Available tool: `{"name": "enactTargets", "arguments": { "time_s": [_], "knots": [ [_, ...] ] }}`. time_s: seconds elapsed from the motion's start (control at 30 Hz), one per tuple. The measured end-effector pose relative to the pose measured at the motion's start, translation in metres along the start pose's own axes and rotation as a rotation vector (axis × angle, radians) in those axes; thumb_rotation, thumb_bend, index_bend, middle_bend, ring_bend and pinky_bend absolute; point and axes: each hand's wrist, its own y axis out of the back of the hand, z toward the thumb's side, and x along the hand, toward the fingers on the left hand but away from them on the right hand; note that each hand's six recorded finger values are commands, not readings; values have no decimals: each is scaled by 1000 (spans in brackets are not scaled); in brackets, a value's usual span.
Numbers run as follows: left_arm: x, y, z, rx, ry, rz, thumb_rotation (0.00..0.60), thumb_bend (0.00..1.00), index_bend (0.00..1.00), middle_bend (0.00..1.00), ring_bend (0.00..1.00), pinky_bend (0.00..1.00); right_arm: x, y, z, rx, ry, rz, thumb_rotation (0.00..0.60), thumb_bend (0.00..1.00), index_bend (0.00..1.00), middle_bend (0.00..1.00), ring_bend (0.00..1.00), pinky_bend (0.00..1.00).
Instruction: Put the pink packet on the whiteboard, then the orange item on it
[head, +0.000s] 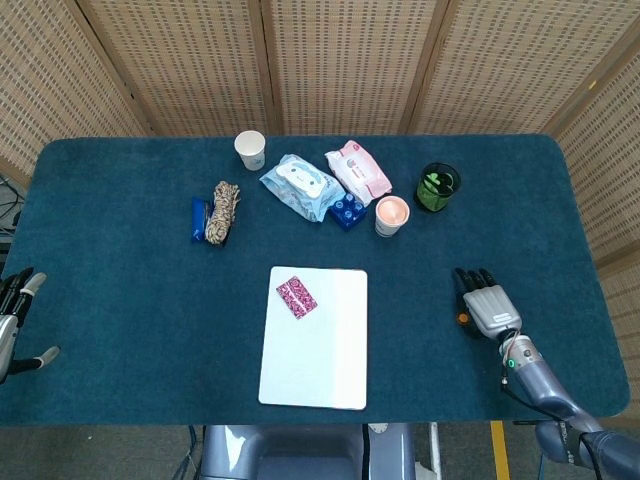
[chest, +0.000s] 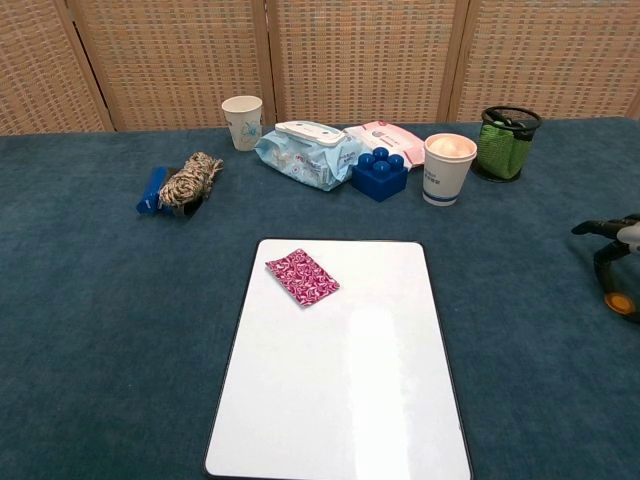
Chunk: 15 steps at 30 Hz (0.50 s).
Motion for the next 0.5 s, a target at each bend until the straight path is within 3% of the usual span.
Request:
{"name": "enactTargets", "arguments": {
  "time_s": [0.5],
  "knots": [
    [0,1,-1,-5,-2,1,600,0,0,0,0,0,0,16,22,-24,59,-35,600,388,573,0,0,17]
  ]
}}
